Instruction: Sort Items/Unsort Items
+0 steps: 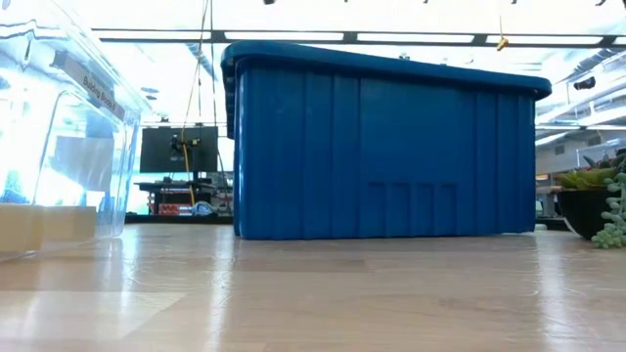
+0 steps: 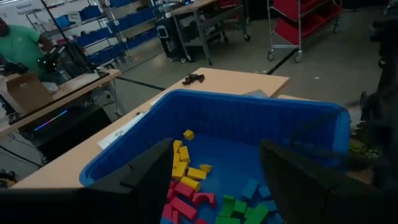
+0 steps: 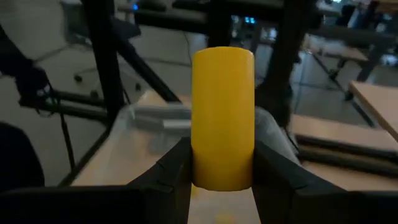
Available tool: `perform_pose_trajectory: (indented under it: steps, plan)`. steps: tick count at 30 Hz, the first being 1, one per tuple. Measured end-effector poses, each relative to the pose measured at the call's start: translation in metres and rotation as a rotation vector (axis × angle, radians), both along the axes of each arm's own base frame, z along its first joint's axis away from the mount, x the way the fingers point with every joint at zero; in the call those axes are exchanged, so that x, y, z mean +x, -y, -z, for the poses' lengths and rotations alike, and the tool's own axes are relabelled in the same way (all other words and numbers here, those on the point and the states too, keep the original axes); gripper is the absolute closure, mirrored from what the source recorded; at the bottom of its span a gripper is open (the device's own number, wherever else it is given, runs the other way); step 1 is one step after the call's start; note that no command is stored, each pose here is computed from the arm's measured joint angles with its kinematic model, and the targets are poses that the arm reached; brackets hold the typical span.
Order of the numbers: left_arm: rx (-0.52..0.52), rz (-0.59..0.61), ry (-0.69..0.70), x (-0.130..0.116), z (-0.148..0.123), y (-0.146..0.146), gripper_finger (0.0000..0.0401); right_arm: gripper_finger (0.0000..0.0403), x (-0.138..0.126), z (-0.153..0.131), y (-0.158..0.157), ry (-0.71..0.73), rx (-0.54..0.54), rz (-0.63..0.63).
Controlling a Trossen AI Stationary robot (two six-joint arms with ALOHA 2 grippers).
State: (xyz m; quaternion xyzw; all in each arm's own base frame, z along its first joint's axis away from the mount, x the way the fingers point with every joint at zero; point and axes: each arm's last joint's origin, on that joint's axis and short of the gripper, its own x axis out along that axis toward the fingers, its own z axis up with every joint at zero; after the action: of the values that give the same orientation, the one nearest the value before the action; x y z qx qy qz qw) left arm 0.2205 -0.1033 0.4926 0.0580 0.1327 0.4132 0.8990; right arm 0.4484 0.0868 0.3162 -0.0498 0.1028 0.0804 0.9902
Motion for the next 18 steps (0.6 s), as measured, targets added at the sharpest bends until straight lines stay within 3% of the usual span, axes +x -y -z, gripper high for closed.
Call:
perform_pose_trajectory:
  steps: [7,13,18]
  plan:
    - [-0.002,0.001,-0.007,0.0,0.001,-0.001,0.0153,0.0278,0.03,0.015,-0.017,0.0,0.003,-0.032]
    - [-0.015,0.013,-0.018,0.0,0.001,0.0,0.0153,0.0278,0.057,0.024,-0.015,-0.005,-0.029,-0.03]
    - [-0.02,0.017,-0.023,0.0,0.001,0.0,0.0153,0.0277,0.08,0.048,-0.014,-0.038,-0.062,-0.03]
